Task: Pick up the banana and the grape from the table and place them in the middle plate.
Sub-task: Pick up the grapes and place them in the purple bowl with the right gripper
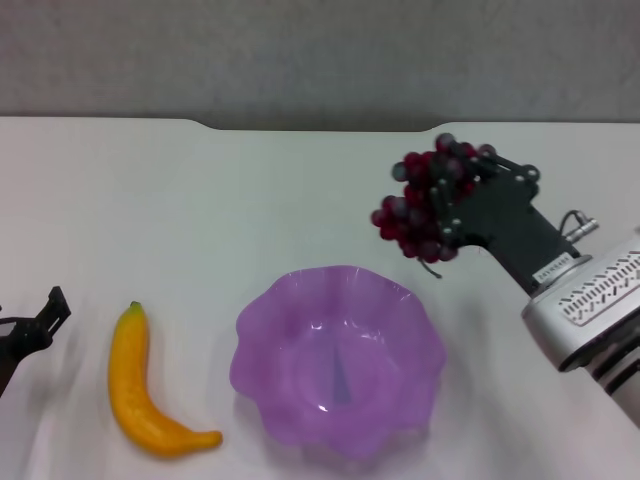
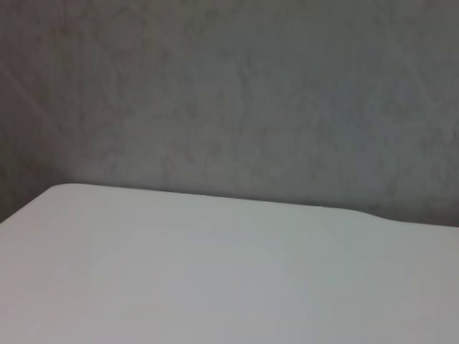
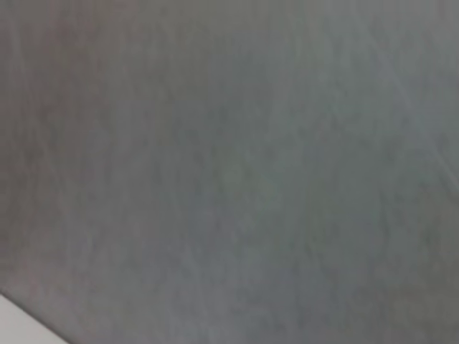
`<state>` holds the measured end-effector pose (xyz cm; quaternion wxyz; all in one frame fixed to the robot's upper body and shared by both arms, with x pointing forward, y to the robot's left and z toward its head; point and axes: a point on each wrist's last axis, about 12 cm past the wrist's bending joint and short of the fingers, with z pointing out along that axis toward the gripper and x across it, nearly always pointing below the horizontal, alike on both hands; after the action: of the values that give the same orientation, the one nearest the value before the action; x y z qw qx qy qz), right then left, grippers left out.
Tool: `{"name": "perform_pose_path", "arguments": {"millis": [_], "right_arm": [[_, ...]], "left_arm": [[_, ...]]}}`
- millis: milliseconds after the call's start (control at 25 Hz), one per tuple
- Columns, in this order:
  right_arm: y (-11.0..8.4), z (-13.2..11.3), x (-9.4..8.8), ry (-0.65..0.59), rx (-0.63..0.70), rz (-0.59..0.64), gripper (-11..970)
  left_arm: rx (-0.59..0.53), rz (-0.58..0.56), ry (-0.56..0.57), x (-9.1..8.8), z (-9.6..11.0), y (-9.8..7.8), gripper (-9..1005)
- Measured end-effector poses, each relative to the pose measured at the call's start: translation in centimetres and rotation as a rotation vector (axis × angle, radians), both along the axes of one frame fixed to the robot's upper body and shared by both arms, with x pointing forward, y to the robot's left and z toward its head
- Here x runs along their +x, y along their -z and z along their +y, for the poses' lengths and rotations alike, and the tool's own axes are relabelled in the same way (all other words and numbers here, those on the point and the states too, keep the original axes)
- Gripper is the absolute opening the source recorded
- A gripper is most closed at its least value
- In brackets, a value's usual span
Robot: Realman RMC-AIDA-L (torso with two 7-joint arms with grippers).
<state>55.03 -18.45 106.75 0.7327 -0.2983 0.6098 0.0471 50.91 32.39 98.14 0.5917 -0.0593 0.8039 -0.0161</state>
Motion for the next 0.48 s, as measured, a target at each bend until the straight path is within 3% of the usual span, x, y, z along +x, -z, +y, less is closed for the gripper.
{"name": "perform_pose_path", "arguments": {"millis": [480], "right_arm": [[0.6,3.7,-1.4,-0.157,-0.063,0.044,235]], "left_arm": [[-0.005,-0.01,0.013,0.4,-0.4,-0.2,784]]}}
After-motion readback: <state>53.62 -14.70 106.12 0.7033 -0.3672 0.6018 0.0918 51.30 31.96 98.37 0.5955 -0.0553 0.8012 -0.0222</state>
